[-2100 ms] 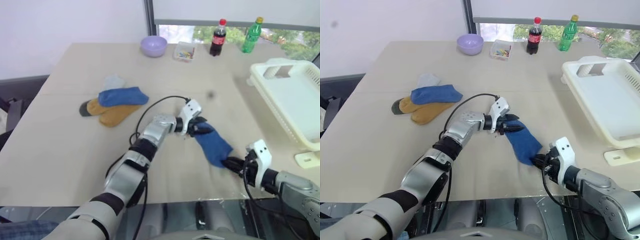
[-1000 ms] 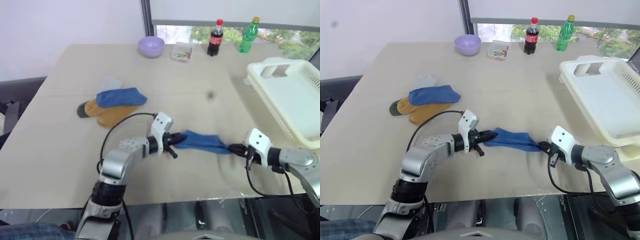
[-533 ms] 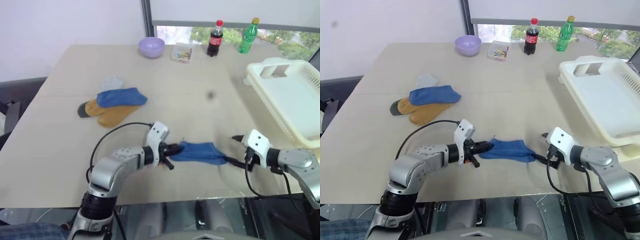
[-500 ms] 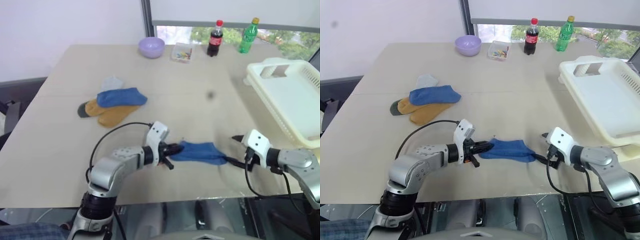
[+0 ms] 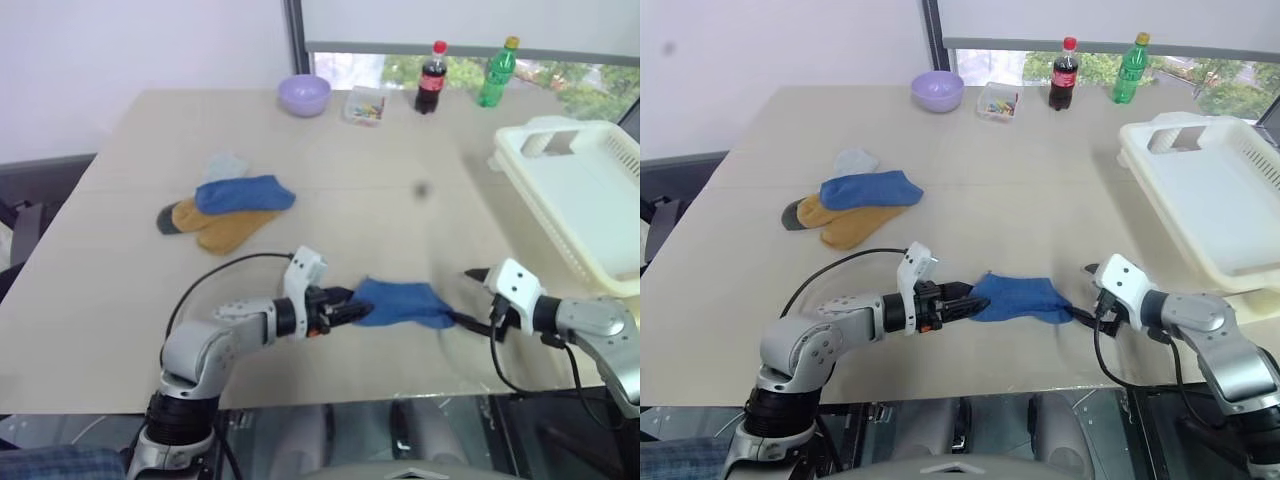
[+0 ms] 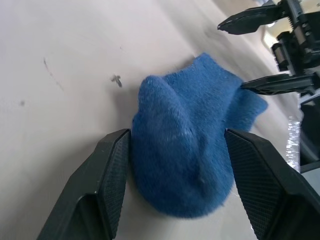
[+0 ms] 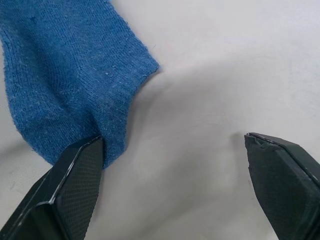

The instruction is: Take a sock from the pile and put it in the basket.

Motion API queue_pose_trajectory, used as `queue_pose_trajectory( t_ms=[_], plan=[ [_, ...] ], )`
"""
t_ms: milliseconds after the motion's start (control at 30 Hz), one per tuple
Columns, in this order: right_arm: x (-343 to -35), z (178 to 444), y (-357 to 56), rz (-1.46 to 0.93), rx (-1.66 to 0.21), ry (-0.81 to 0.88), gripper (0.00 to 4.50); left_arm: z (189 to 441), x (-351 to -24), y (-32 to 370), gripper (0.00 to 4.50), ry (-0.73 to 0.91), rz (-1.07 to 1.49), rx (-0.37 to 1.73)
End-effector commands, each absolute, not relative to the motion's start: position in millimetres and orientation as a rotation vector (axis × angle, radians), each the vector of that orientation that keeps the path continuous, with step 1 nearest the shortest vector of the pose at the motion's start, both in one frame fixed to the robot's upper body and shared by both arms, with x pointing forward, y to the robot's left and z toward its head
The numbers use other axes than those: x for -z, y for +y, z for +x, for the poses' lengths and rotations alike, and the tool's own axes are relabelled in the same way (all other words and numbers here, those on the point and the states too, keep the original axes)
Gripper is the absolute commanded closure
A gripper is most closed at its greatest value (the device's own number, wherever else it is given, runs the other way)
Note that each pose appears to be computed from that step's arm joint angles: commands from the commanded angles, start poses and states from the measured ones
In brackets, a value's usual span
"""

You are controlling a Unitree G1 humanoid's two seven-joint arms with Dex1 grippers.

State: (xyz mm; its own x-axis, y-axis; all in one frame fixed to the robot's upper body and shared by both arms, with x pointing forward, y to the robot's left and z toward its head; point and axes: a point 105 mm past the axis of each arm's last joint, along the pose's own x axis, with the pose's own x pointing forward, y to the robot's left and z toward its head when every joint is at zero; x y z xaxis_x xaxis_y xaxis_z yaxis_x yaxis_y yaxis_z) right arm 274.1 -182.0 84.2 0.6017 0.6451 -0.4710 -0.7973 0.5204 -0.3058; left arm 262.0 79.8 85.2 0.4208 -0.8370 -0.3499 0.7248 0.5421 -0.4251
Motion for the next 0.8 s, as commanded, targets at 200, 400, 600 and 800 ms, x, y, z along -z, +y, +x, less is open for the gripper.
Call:
queue_pose_trajectory(
  t_ms=[200,400,600,800],
  plan=[
    [-104.0,285.9,-197.6,-0.631,-0.831,0.209,0.00,255.1,-86.1,77.9,1.31,0.555,-0.220,1.022],
    [-122.4,272.3,-176.2,-0.639,-0.967,0.074,0.00,252.5,-84.3,71.2,1.31,0.563,-0.230,1.042],
    [-120.9,254.6,-170.3,-0.610,-1.035,0.105,0.00,254.3,-81.8,73.5,1.31,0.567,-0.221,1.032],
    [-127.5,248.4,-178.2,-0.469,-0.976,0.122,0.00,270.2,-110.2,86.4,1.31,0.369,-0.182,1.030]
  ],
)
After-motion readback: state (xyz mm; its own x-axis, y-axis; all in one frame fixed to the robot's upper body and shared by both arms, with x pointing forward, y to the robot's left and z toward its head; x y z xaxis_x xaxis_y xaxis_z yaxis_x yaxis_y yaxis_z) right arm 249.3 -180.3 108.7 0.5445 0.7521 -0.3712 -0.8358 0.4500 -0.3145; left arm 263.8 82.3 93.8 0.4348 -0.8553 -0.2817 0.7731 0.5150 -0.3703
